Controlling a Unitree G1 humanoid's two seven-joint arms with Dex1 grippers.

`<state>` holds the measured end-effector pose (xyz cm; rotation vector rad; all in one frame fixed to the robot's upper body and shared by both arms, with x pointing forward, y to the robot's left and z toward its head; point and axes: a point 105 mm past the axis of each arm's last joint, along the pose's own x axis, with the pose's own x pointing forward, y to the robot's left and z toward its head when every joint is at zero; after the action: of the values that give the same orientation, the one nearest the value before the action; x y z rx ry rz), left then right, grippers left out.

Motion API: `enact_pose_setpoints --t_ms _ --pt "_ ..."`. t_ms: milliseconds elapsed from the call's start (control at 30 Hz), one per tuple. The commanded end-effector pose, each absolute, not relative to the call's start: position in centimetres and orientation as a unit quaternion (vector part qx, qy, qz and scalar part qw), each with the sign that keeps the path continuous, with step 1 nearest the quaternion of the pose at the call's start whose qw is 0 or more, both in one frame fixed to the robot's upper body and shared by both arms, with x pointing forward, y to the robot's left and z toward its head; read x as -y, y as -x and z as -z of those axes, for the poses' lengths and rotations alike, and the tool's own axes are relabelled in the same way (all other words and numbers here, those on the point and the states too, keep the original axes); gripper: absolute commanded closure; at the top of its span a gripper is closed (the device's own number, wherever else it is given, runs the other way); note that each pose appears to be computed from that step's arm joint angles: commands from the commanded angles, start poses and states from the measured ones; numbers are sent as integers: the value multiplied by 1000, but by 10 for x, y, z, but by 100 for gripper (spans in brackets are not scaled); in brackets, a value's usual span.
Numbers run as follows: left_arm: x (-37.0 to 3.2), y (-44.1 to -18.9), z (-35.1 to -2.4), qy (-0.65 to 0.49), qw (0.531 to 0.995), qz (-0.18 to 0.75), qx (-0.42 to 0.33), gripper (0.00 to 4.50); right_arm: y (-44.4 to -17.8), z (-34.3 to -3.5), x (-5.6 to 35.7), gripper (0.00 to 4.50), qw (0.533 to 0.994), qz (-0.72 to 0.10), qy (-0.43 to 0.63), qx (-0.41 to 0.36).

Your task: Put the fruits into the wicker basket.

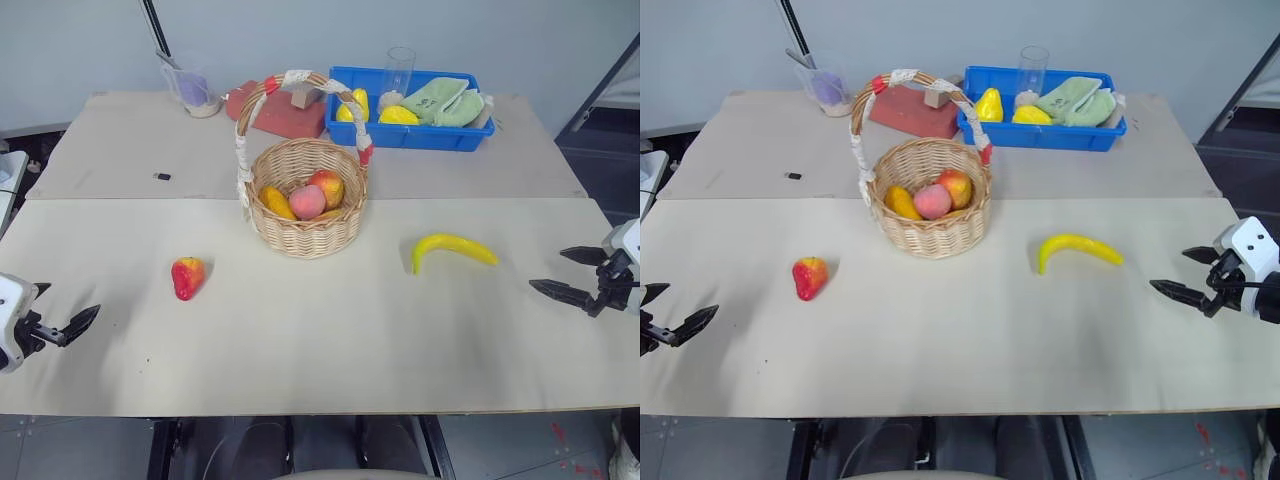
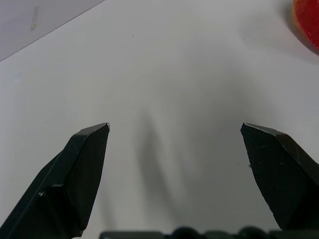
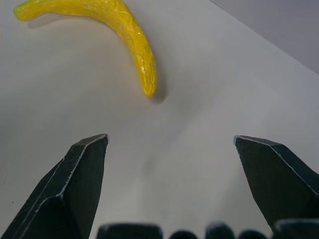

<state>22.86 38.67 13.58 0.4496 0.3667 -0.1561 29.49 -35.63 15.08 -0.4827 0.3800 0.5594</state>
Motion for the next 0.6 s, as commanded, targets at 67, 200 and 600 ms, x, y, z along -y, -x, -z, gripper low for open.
enact_pose_setpoints --t_ms 67,200,600 --pt "-382 -230 -145 -232 956 77 -161 0 -294 -160 358 3 915 -269 245 -174" --pt "-379 -233 -149 -222 961 79 -145 0 -296 -162 357 3 916 -268 246 -169" --pt "-373 -237 -160 -205 967 105 -110 0 -299 -167 355 3 920 -264 244 -158"
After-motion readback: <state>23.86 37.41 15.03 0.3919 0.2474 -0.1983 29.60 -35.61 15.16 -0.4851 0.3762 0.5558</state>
